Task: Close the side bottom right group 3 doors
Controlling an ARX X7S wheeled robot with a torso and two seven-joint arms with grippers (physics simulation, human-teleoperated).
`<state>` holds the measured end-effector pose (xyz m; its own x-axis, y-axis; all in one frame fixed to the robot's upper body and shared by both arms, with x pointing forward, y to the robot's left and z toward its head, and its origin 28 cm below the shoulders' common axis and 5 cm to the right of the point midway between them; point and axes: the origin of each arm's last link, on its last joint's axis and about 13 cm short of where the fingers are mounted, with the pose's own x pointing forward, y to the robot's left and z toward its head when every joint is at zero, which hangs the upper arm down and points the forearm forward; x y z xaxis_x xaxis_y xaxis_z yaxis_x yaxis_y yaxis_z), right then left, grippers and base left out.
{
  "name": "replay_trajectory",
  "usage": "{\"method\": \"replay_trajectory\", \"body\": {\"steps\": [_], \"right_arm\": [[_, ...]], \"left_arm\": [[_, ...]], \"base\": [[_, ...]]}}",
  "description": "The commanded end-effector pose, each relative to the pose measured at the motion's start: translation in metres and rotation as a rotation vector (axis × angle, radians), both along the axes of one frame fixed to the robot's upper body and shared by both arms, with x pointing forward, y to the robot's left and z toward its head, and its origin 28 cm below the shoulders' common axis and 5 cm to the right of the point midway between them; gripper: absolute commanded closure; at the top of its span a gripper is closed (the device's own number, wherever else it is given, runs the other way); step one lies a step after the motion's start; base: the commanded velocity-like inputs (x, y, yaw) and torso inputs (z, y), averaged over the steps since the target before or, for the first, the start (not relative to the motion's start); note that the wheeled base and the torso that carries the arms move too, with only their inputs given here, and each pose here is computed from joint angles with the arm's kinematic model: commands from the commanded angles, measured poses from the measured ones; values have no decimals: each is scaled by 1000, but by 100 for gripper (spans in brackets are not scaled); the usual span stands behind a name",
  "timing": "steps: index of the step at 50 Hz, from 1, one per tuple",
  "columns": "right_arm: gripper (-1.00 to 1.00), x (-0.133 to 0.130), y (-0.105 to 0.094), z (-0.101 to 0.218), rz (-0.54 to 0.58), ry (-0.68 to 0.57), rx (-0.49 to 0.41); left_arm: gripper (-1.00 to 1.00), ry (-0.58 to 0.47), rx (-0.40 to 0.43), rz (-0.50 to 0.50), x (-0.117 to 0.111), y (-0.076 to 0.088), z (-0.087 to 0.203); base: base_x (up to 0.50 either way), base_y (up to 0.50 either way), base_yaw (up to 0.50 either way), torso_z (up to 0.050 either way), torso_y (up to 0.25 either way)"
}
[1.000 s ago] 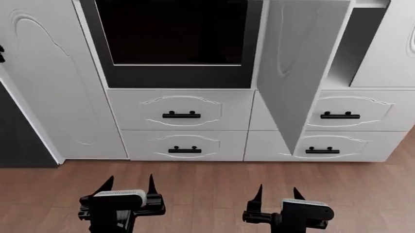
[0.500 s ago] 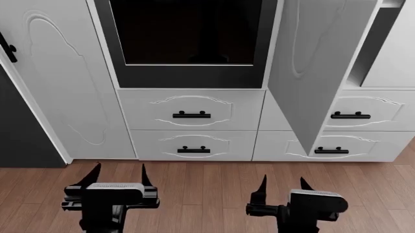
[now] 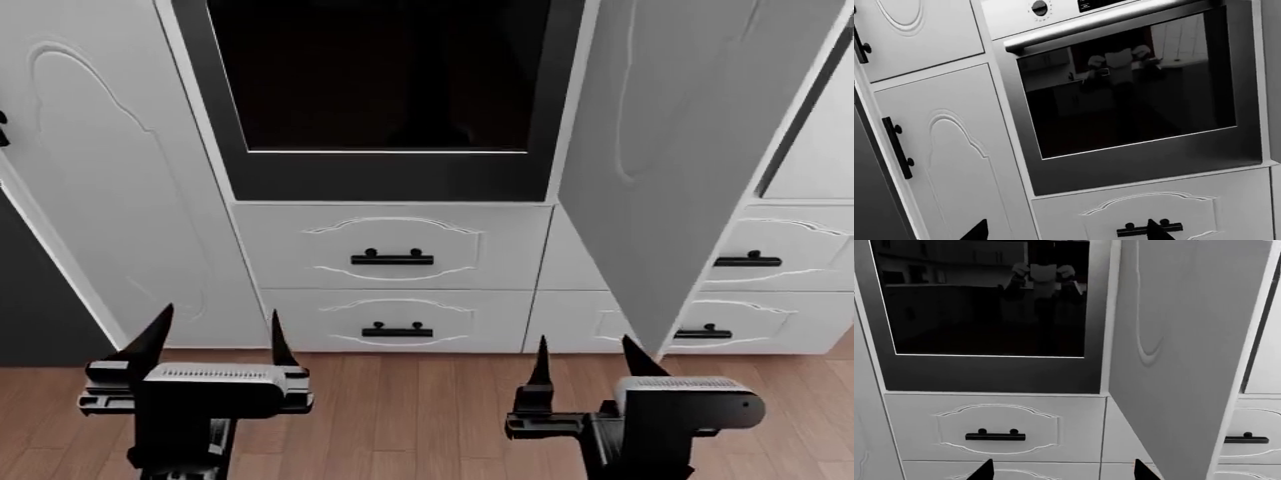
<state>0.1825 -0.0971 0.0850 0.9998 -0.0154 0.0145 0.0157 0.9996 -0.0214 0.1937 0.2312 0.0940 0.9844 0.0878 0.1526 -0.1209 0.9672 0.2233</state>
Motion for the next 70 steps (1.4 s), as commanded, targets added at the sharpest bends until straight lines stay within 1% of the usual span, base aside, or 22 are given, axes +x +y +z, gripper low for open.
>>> {"method": "replay_trajectory", "body": {"steps": [1, 70], "right_arm": [[-100, -3, 0, 5, 15, -13, 6], [-100, -4, 0, 1, 17, -13, 6]], "left_arm": [[-100, -7, 9, 0, -1, 0, 2], [-100, -9, 10, -11, -3, -1, 1]], "base": [[500, 4, 0, 0, 0], [500, 4, 0, 0, 2]]}}
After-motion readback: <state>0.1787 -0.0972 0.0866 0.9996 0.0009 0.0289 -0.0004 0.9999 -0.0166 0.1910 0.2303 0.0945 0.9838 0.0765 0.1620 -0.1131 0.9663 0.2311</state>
